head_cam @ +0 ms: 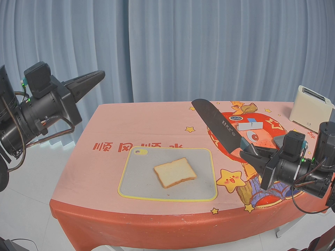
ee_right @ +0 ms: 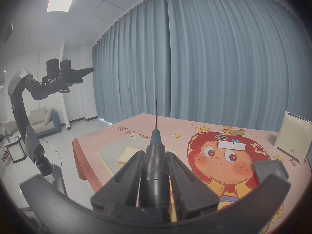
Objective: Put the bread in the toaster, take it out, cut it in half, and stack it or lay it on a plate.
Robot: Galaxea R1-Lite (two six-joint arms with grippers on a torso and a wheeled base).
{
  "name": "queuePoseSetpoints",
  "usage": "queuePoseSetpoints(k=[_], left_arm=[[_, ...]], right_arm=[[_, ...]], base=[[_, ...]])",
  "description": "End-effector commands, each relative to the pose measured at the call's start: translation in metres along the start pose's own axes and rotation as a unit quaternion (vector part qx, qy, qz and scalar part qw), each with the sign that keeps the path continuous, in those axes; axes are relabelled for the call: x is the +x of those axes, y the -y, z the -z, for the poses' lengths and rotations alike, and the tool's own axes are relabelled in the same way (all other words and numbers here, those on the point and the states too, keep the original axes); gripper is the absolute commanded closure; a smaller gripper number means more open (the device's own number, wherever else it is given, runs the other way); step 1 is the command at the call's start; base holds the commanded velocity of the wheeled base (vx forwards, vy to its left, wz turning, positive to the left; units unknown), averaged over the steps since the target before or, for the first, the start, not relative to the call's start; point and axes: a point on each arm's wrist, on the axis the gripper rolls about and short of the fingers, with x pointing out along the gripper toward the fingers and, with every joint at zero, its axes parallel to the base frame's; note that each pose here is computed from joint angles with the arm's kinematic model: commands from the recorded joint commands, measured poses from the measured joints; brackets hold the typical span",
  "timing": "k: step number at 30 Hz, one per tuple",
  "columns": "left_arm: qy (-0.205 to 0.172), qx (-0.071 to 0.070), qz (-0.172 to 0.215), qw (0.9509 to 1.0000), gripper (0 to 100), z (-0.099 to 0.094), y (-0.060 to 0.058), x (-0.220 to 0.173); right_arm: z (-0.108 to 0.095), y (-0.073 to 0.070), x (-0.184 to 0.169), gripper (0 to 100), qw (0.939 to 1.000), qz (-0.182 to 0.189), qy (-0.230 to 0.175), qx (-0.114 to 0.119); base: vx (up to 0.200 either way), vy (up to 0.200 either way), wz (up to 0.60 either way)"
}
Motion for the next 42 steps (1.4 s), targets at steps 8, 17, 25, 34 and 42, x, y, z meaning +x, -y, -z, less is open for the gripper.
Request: queuePoseSetpoints(k=[8,17,25,34,42], left_arm=[[0.018,-0.014,-0.045,0.9987,100,0.002,0.014,0.054],[0.014,-0.081,-0.033,0.9961,100,0.012,0.037,0.039],[-0.022,-0.085,-0.015,0.9961,100,0.032,0.036,0.038],[-0.036,-0.081,-0.040,0.9953,100,0.039,0.022,0.032],[-0.030,-0.066,-0.025,0.9970,100,0.037,0.023,0.044]], right_arm=[[0.001,-0.004,0.004,100,0.9999,-0.009,-0.005,-0.002],[0.005,-0.011,0.007,100,0.9997,-0.020,-0.016,-0.006],[0.015,-0.023,0.016,100,0.9981,-0.044,-0.042,-0.011],[0.016,-0.033,0.015,100,0.9972,-0.058,-0.043,-0.017],[-0.005,-0.035,0.022,100,0.9981,-0.058,-0.015,-0.014]], base=[[0.000,0.000,0.00],[0.000,0.000,0.00],[0.000,0.000,0.00],[0.000,0.000,0.00],[0.000,0.000,0.00]])
